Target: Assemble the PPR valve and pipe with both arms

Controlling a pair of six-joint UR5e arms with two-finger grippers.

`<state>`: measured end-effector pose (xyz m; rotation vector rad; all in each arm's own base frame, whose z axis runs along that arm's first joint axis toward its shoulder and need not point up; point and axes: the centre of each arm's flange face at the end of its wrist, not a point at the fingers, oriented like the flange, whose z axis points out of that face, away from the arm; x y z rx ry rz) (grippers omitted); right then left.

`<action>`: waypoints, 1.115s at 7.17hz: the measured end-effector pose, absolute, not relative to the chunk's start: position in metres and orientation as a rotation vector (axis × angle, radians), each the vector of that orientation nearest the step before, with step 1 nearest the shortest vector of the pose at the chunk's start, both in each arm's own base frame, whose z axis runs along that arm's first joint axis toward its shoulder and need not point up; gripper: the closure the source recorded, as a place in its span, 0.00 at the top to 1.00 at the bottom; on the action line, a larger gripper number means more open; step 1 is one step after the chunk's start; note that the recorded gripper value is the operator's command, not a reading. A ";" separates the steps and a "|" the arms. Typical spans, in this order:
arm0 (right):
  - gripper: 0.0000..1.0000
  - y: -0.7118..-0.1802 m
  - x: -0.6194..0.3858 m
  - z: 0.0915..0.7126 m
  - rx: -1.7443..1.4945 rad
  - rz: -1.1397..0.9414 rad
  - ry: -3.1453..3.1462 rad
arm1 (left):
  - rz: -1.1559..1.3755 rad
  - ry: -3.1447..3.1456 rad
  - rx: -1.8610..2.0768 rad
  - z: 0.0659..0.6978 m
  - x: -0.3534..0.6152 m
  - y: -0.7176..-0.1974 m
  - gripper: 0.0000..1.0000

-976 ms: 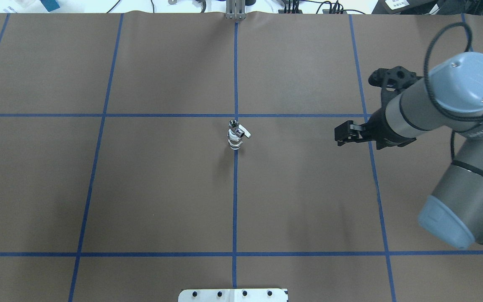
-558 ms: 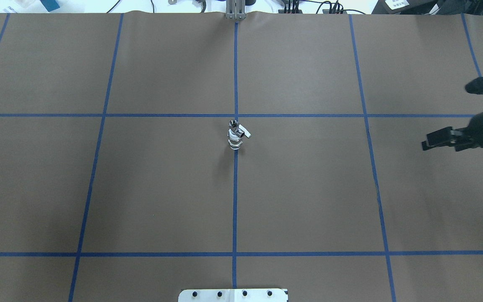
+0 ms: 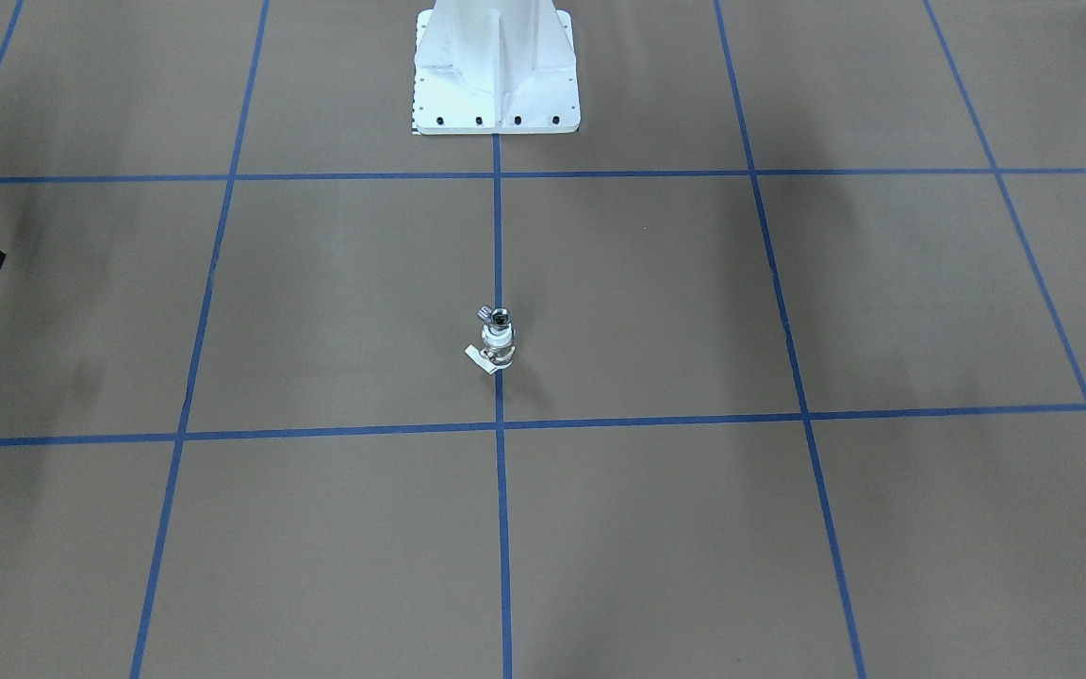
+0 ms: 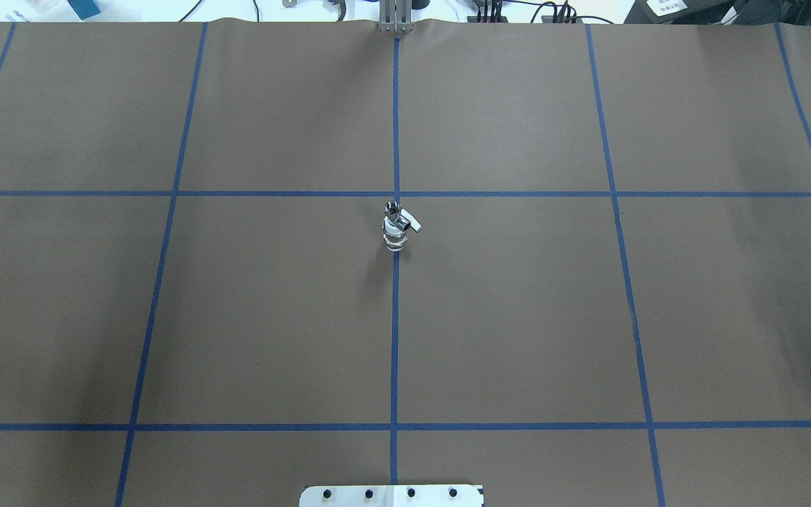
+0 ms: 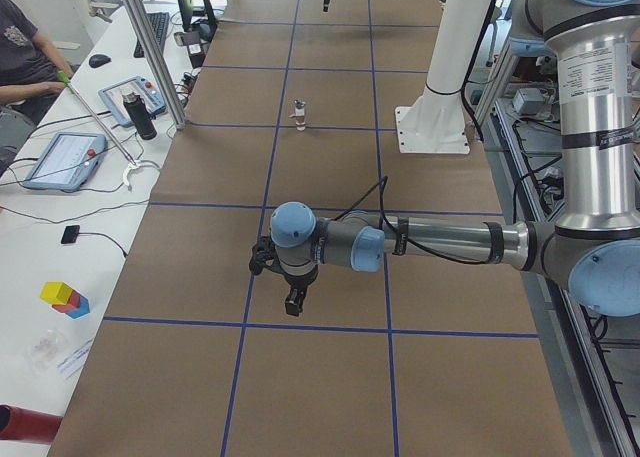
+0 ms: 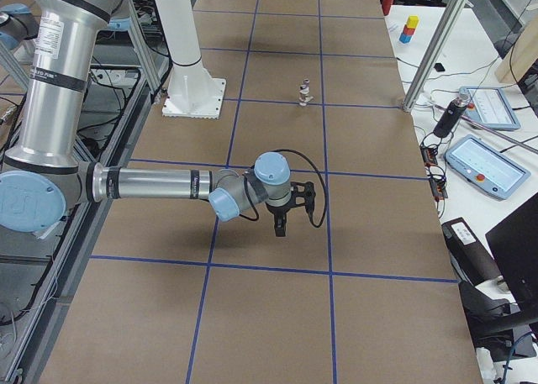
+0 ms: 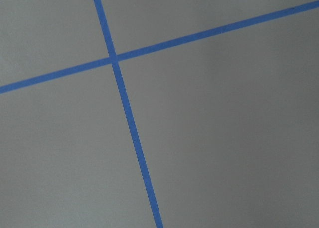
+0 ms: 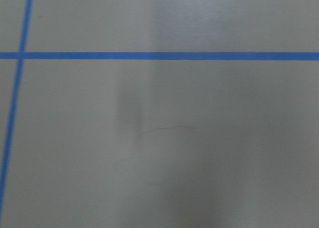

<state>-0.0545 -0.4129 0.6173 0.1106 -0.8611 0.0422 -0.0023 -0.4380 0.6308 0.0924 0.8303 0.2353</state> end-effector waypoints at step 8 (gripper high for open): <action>0.99 -0.470 -0.037 0.600 0.018 -0.045 -0.776 | 0.106 0.833 0.052 0.631 -0.010 -0.445 1.00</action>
